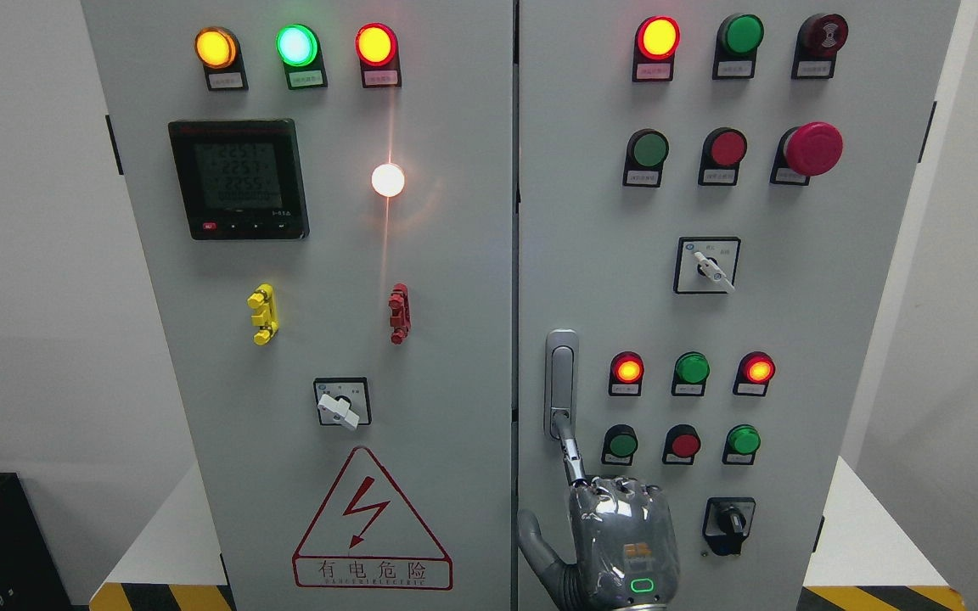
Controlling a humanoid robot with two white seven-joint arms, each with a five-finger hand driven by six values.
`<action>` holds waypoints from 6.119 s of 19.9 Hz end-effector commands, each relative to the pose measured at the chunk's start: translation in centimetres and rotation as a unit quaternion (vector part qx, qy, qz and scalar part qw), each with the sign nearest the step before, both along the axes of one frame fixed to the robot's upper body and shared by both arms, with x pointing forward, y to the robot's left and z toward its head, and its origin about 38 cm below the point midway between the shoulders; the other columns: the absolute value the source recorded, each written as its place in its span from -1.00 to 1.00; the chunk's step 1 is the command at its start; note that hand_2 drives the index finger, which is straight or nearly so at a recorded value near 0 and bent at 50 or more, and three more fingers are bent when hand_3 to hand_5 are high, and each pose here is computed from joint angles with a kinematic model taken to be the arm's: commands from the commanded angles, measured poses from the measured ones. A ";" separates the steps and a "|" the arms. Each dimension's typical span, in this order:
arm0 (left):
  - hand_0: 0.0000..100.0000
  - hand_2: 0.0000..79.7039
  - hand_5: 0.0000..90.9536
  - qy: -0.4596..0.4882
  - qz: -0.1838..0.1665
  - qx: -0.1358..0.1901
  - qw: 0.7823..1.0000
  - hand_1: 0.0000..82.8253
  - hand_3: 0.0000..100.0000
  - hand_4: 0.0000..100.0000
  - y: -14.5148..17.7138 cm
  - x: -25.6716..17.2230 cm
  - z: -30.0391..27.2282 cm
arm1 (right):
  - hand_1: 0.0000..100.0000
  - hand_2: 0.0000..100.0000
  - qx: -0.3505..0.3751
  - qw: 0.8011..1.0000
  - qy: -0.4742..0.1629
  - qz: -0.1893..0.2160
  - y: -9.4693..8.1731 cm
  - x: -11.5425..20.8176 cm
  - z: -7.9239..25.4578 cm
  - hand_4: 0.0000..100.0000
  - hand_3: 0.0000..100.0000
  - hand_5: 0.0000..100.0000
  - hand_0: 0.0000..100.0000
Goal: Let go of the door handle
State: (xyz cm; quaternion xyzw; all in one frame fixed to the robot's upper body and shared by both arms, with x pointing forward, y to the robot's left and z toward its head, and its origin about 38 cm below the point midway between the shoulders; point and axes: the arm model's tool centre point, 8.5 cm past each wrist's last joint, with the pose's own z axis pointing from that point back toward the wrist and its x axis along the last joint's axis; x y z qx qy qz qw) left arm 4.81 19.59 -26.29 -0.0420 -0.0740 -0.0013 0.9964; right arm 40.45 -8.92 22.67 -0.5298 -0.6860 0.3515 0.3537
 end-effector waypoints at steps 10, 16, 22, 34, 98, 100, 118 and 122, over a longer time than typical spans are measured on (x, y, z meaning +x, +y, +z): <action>-0.76 -1.00 -1.00 0.000 0.000 0.000 1.000 0.34 -1.00 -1.00 0.0 0.0 0.0 | -0.30 -0.89 -0.002 1.000 0.010 -0.001 0.2 0.0 -0.8 1.00 1.00 1.00 -0.17; -0.76 -1.00 -1.00 0.000 0.000 0.000 1.000 0.34 -1.00 -1.00 0.0 0.0 0.0 | -0.30 -0.89 -0.002 1.000 0.010 -0.003 0.0 0.0 -0.8 1.00 1.00 1.00 -0.17; -0.76 -1.00 -1.00 0.000 0.000 0.000 1.000 0.34 -1.00 -1.00 0.0 0.0 0.0 | -0.30 -0.88 -0.002 1.000 0.011 -0.005 -0.1 0.0 -0.9 1.00 1.00 1.00 -0.17; -0.76 -1.00 -1.00 0.000 0.000 0.000 1.000 0.34 -1.00 -1.00 0.0 0.0 0.0 | -0.30 -0.88 -0.002 1.000 0.014 -0.003 0.0 -0.2 -1.2 1.00 1.00 1.00 -0.17; -0.76 -1.00 -1.00 0.000 0.000 0.000 1.000 0.34 -1.00 -1.00 0.0 0.0 0.0 | -0.36 0.14 0.027 0.998 -0.048 0.009 -0.8 -3.0 2.6 0.92 0.94 1.00 0.10; -0.76 -1.00 -1.00 0.000 0.000 0.000 1.000 0.34 -1.00 -1.00 0.0 0.0 0.0 | -0.40 0.22 0.028 0.998 -0.052 0.010 -0.8 -3.2 2.9 0.86 0.85 0.97 0.05; -0.76 -1.00 -1.00 0.001 0.000 0.000 1.000 0.34 -1.00 -1.00 0.0 0.0 0.0 | -0.51 0.78 0.033 0.997 -0.072 0.009 -1.0 -3.1 4.6 0.92 1.00 0.98 -0.61; -0.76 -1.00 -1.00 0.000 0.000 0.000 1.000 0.34 -1.00 -1.00 0.0 0.0 0.0 | -0.49 0.86 0.035 0.996 -0.080 0.010 -0.7 -2.7 5.5 0.92 1.00 1.00 -0.65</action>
